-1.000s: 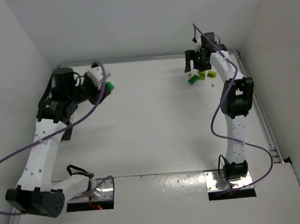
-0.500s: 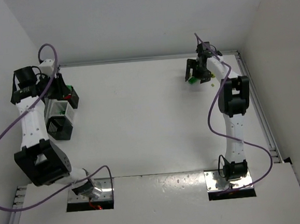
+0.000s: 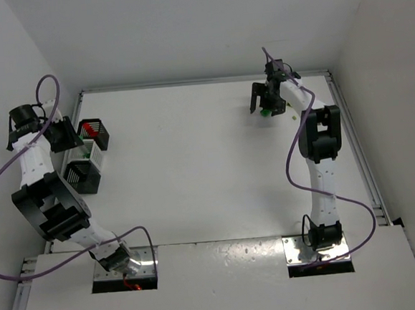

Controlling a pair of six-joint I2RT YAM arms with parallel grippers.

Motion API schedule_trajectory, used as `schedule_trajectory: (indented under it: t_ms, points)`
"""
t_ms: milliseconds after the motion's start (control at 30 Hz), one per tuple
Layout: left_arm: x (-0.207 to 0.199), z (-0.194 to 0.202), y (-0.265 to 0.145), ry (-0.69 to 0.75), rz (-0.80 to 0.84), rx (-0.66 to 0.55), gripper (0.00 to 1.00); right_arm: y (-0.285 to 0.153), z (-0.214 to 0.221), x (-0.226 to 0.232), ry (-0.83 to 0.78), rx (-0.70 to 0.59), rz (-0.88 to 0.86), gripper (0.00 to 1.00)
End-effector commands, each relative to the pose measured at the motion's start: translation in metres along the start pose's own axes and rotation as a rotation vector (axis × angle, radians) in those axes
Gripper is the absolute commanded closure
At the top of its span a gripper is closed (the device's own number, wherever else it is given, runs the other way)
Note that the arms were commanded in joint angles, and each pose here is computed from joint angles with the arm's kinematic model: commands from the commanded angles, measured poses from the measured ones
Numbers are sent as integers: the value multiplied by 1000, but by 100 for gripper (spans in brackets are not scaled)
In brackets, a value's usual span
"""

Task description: Sort the legos into containers by color

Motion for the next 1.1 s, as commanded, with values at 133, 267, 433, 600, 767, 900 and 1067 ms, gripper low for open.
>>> schedule_trajectory:
  t_ms: [133,267,433,600,767,900,1067]
  points:
    - [12,6,6,-31,-53,25,95,-28,-26,6,28,-121,7,14]
    - [14,8,10,-17,-50,37,85,-26,-28,6,37,-123,15,13]
    - [18,13,19,-29,-55,69,71,-23,-32,8,66,-132,11,13]
    - [18,14,22,-24,-34,73,42,-21,-33,8,90,-135,19,11]
    - [8,9,14,11,29,25,34,-20,-37,12,127,-164,39,2]
    - [-6,-7,-4,56,87,-83,33,-19,-40,17,153,-180,53,2]
    - [-31,-23,-39,135,104,-215,33,-20,-40,29,186,-230,139,2]
Point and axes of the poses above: each gripper's point midway between its finger pads, its own y axis out along the fingers, its own x axis along the line the jaws close on, z = x × y, the point moved 7 cm from there along -y, back along the fingers, and after that the axes turned 2 degrees about -y, right-handed, at the moved point
